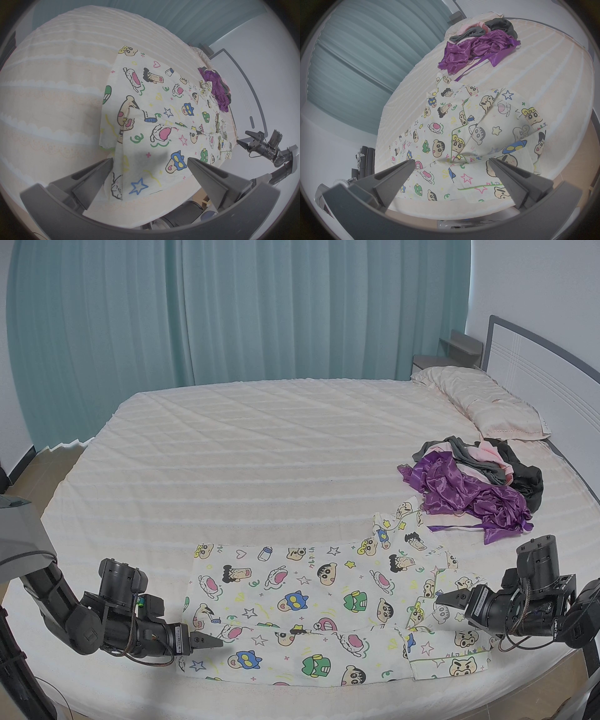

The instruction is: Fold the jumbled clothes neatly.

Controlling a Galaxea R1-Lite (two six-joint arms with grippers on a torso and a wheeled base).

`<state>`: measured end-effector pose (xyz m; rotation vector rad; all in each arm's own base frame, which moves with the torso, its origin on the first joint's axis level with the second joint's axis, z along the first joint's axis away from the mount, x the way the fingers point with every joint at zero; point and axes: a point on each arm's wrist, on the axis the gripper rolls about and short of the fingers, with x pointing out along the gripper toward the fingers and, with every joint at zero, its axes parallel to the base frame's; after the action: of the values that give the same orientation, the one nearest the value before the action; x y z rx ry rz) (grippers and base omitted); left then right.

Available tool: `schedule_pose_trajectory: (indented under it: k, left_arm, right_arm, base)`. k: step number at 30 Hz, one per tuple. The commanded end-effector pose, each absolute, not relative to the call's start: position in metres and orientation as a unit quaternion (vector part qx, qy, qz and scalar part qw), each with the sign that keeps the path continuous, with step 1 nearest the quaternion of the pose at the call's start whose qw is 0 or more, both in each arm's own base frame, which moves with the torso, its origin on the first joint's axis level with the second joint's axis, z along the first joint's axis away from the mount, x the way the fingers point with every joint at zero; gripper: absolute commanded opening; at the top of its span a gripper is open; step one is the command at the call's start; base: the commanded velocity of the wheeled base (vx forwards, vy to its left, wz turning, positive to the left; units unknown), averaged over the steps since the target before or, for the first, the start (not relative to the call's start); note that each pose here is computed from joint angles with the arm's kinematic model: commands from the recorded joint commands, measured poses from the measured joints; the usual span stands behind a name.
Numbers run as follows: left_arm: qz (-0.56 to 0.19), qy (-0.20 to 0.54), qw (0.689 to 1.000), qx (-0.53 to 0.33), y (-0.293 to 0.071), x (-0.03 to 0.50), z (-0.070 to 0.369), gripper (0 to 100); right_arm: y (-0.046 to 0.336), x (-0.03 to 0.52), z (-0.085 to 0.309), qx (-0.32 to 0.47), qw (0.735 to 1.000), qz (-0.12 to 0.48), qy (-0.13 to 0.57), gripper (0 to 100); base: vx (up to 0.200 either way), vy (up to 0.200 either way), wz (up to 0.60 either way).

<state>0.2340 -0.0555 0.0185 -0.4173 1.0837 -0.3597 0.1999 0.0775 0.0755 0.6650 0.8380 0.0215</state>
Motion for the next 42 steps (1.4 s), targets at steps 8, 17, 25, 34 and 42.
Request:
schedule_pose_trajectory:
  k: [8,17,25,34,42]
  left_arm:
    - [-0.146,0.531,0.813,-0.189,-0.053,0.228,0.002,0]
    - [-0.119,0.543,0.812,-0.176,-0.049,0.209,0.002,0]
    - [-0.116,0.546,0.812,-0.173,-0.047,0.202,0.004,0]
    - [-0.115,0.548,0.810,-0.174,-0.047,0.200,0.003,100]
    - [-0.117,0.528,0.822,-0.180,-0.046,0.199,0.009,100]
  right_arm:
    - [0.078,0.198,0.075,0.316,0.859,0.012,0.403,100]
    - [0.077,0.198,0.076,0.318,0.858,0.017,0.403,100]
    - [0.077,0.197,0.075,0.317,0.858,0.017,0.403,100]
    - [0.077,0.197,0.075,0.318,0.858,0.016,0.404,100]
    - [0.075,0.197,0.075,0.312,0.860,0.014,0.403,100]
  base:
    - [0.000,0.000,0.00]
    - [0.000,0.000,0.00]
    - [0.000,0.000,0.00]
    - [0.000,0.000,0.00]
    - [0.000,0.000,0.00]
